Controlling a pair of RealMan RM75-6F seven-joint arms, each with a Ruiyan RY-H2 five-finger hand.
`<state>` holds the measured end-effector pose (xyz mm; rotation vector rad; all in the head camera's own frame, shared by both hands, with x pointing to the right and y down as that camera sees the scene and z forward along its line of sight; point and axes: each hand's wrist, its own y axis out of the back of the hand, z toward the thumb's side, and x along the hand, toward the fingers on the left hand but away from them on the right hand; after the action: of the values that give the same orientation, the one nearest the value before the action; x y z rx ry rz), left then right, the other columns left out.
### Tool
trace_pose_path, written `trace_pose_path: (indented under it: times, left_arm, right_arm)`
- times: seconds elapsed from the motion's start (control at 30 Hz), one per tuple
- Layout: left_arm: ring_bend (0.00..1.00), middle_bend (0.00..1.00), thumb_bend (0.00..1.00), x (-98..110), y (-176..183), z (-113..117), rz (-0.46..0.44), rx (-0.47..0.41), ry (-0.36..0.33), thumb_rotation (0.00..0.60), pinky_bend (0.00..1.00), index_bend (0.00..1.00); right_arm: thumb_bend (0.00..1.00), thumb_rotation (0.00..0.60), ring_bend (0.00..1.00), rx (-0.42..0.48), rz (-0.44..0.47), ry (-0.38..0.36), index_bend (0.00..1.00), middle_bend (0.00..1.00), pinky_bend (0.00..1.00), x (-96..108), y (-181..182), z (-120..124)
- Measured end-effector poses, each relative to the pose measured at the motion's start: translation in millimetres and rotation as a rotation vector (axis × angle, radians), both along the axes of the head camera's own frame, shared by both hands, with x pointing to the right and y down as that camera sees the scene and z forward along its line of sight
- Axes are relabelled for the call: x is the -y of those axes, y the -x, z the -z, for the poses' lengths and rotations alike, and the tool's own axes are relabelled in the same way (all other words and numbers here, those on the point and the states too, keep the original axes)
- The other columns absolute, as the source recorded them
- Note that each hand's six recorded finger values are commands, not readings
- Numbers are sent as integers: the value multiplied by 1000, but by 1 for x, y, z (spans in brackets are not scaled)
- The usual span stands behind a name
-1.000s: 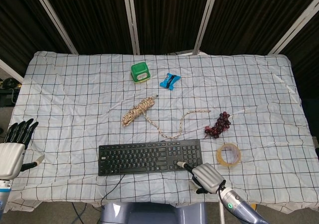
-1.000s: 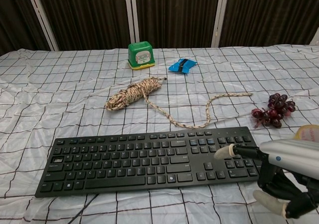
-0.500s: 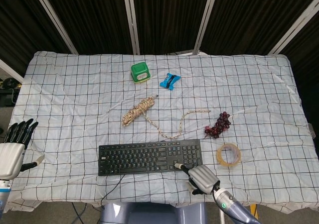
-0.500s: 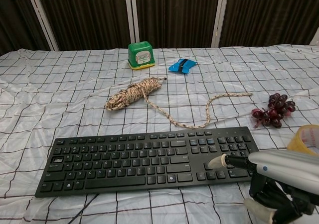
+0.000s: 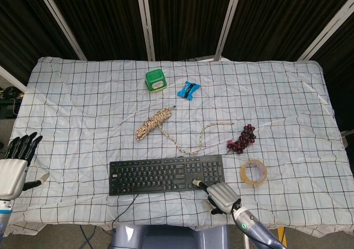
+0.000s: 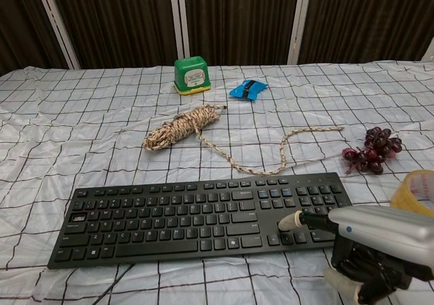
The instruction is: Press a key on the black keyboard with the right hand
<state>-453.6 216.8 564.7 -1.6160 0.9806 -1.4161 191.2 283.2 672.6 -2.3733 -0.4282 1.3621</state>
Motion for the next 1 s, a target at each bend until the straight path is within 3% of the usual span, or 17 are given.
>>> trace_pose_path:
  times: [1.0]
  left_arm:
    - [0,0,111,0,1,1,6,-7,1,600,0,0]
  right_arm:
    - [576,600,816,-60,-13,19,94,896,694,-5,1,-13]
